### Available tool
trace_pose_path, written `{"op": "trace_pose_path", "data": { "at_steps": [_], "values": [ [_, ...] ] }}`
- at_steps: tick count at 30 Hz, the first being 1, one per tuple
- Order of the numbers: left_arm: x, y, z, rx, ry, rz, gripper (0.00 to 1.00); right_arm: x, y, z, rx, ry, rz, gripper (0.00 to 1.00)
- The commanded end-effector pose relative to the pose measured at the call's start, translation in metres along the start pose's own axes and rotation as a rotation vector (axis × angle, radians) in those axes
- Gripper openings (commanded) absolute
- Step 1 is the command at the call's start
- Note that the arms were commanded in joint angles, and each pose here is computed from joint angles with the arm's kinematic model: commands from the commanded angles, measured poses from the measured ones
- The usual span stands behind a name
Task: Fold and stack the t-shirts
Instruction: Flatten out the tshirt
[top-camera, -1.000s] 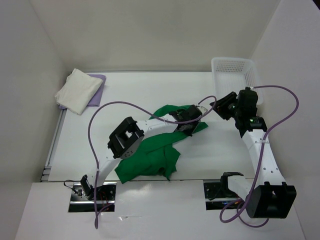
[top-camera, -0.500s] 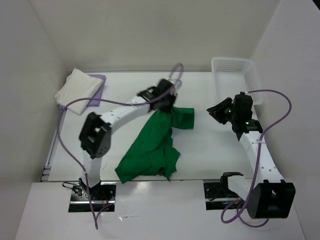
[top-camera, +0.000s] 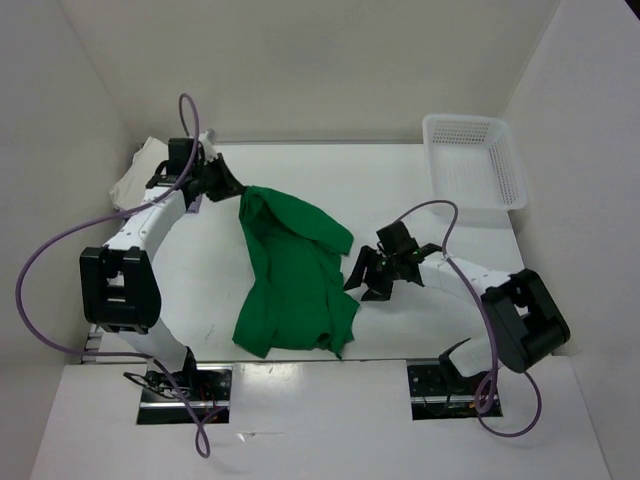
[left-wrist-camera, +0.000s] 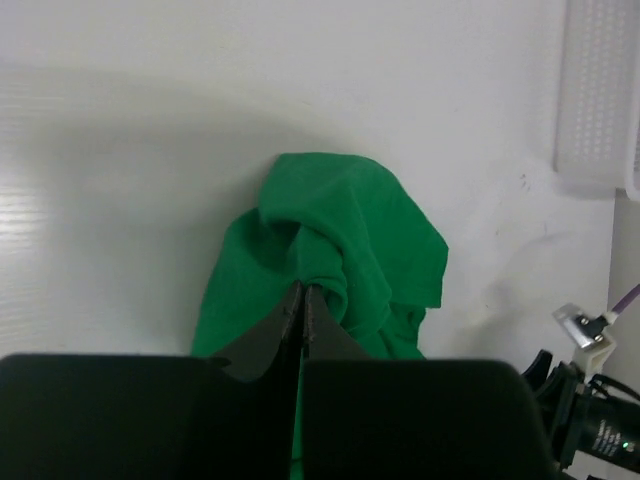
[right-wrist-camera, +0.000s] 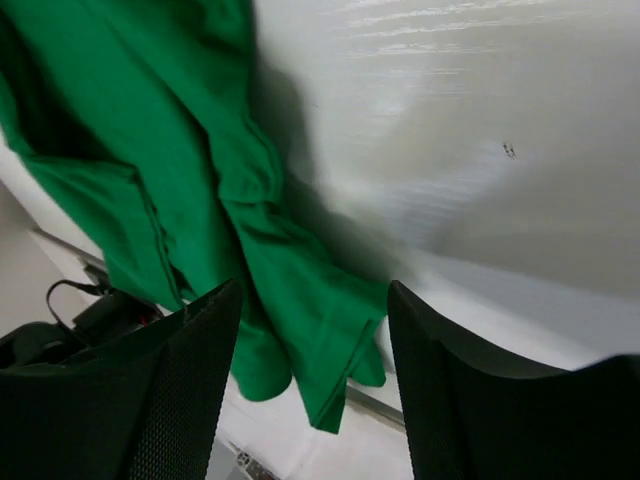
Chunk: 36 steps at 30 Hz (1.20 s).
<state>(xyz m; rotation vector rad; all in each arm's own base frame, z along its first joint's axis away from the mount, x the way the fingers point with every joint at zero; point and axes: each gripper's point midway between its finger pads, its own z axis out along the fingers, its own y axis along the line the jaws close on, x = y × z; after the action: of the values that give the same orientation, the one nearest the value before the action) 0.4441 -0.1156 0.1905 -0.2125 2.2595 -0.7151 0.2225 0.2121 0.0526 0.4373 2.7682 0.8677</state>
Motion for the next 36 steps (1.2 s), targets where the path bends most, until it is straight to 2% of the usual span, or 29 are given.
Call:
{"op": "trace_pose_path", "data": {
  "at_steps": [1,3,6,8,9,10,11,12,15,16,18,19,20,21,22,24,25,29,30,32,33,35,36],
  "values": [
    [-0.021,0.013,-0.011,0.056,-0.045,-0.077,0.0,0.001,0.007,0.014,-0.026,-0.002,-0.026,0.66],
    [-0.02,0.03,-0.005,0.051,-0.036,-0.125,0.0,0.011,-0.004,0.026,0.01,0.05,-0.028,0.68],
    [-0.02,0.046,0.001,0.057,-0.029,-0.173,0.0,0.027,0.003,0.036,-0.033,0.131,-0.045,0.66],
    [-0.018,0.051,0.003,0.056,-0.021,-0.184,0.0,0.024,0.008,0.043,-0.036,0.14,-0.044,0.4],
    [-0.018,0.051,0.003,0.056,-0.021,-0.184,0.0,0.02,0.012,0.043,-0.043,0.135,-0.047,0.31],
    [-0.02,0.049,0.003,0.069,-0.023,-0.19,0.0,0.012,0.018,0.044,-0.045,0.107,-0.055,0.14],
    [-0.019,0.047,0.002,0.077,-0.018,-0.202,0.0,-0.002,0.033,0.042,-0.062,0.074,-0.068,0.04],
    [-0.018,0.042,0.001,0.098,-0.008,-0.21,0.0,-0.013,0.036,0.038,-0.046,0.052,-0.056,0.0],
    [-0.031,0.018,-0.011,0.184,-0.022,-0.218,0.0,-0.075,0.09,-0.008,-0.1,-0.193,-0.105,0.0],
    [-0.033,0.007,-0.014,0.214,-0.025,-0.215,0.0,-0.1,0.128,-0.047,-0.184,-0.303,-0.128,0.0],
    [-0.045,-0.021,-0.031,0.293,-0.048,-0.208,0.0,-0.133,0.15,-0.095,-0.237,-0.422,-0.154,0.0],
    [-0.049,-0.027,-0.037,0.312,-0.057,-0.206,0.0,-0.15,0.185,-0.142,-0.322,-0.518,-0.191,0.0],
    [-0.054,-0.036,-0.044,0.334,-0.065,-0.213,0.0,-0.155,0.199,-0.166,-0.357,-0.553,-0.215,0.0],
    [-0.06,-0.048,-0.058,0.361,-0.092,-0.191,0.0,-0.155,0.207,-0.182,-0.358,-0.569,-0.25,0.0],
    [-0.063,-0.053,-0.065,0.37,-0.104,-0.188,0.0,-0.158,0.234,-0.224,-0.425,-0.639,-0.293,0.0],
    [-0.079,-0.053,-0.094,0.389,-0.17,-0.189,0.0,-0.154,0.252,-0.265,-0.478,-0.702,-0.337,0.0],
    [-0.08,-0.051,-0.103,0.39,-0.185,-0.186,0.0,-0.146,0.266,-0.3,-0.536,-0.75,-0.373,0.0],
    [-0.078,-0.055,-0.134,0.396,-0.245,-0.202,0.0,-0.122,0.29,-0.372,-0.661,-0.84,-0.444,0.0],
    [-0.075,-0.051,-0.136,0.391,-0.245,-0.223,0.0,-0.112,0.302,-0.402,-0.722,-0.875,-0.477,0.0],
    [-0.071,-0.056,-0.151,0.39,-0.26,-0.227,0.0,-0.094,0.313,-0.433,-0.794,-0.887,-0.528,0.0],
    [-0.073,-0.054,-0.158,0.377,-0.276,-0.231,0.0,-0.081,0.32,-0.465,-0.853,-0.931,-0.562,0.0],
    [-0.068,-0.052,-0.168,0.322,-0.3,-0.231,0.0,-0.068,0.324,-0.495,-0.899,-0.978,-0.585,0.0],
    [-0.067,-0.052,-0.171,0.311,-0.31,-0.222,0.0,-0.064,0.323,-0.519,-0.913,-1.046,-0.586,0.0]
  ]
}}
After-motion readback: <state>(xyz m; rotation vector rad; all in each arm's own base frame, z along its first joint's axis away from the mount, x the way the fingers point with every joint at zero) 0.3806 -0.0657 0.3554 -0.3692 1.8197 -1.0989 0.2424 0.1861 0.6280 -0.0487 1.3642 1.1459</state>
